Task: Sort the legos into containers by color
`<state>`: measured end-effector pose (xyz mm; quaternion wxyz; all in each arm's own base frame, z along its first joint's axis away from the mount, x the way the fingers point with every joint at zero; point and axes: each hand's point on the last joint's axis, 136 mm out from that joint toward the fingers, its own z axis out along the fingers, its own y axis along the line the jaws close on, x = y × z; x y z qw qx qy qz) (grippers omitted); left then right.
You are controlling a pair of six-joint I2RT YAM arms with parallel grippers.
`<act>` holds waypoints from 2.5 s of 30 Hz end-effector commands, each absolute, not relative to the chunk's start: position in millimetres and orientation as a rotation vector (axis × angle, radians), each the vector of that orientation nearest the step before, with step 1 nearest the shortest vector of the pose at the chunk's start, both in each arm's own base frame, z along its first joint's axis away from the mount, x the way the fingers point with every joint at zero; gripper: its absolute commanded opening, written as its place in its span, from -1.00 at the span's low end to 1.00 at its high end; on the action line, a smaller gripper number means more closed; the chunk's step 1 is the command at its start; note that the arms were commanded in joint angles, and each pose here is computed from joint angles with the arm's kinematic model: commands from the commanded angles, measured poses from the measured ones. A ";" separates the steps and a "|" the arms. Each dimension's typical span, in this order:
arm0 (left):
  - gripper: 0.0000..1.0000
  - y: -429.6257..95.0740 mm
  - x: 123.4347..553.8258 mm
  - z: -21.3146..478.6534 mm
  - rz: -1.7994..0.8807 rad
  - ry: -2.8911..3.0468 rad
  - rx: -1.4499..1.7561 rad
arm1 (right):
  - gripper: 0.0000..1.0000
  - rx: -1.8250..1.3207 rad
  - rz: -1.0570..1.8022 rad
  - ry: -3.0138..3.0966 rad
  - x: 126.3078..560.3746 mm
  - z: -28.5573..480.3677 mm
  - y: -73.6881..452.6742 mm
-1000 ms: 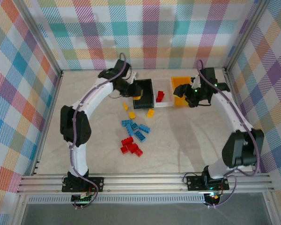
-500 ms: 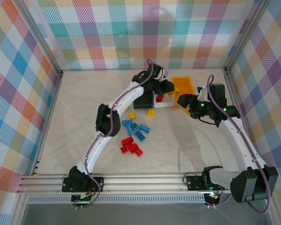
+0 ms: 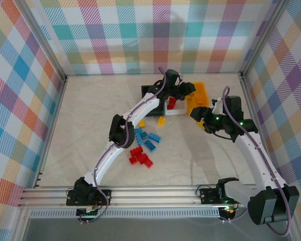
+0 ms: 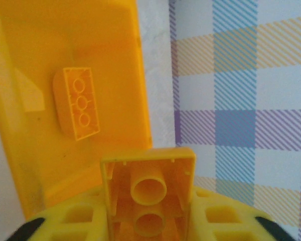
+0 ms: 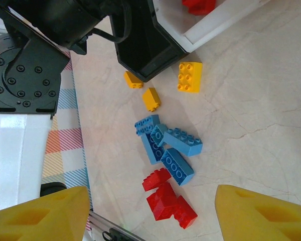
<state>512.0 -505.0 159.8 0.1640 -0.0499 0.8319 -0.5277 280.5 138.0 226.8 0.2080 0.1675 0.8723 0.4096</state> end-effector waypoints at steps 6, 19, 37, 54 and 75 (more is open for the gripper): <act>0.54 -515.7 515.7 170.0 -1.547 2.300 -0.145 | 0.35 0.473 1.139 2.420 280.5 226.5 137.5; 0.59 -448.4 488.3 212.5 -1.173 2.457 0.059 | 0.34 0.461 1.090 2.510 297.4 217.3 139.3; 0.65 -217.5 395.1 209.8 -0.350 2.658 -0.064 | 0.31 -0.067 0.540 2.997 336.0 97.6 247.7; 0.73 -130.4 333.8 174.0 -0.294 2.738 -0.251 | 0.29 -0.012 0.245 2.988 392.9 49.2 274.2; 0.79 -122.3 321.6 171.4 -0.325 2.763 -0.264 | 0.03 0.000 0.140 2.997 394.1 10.8 277.1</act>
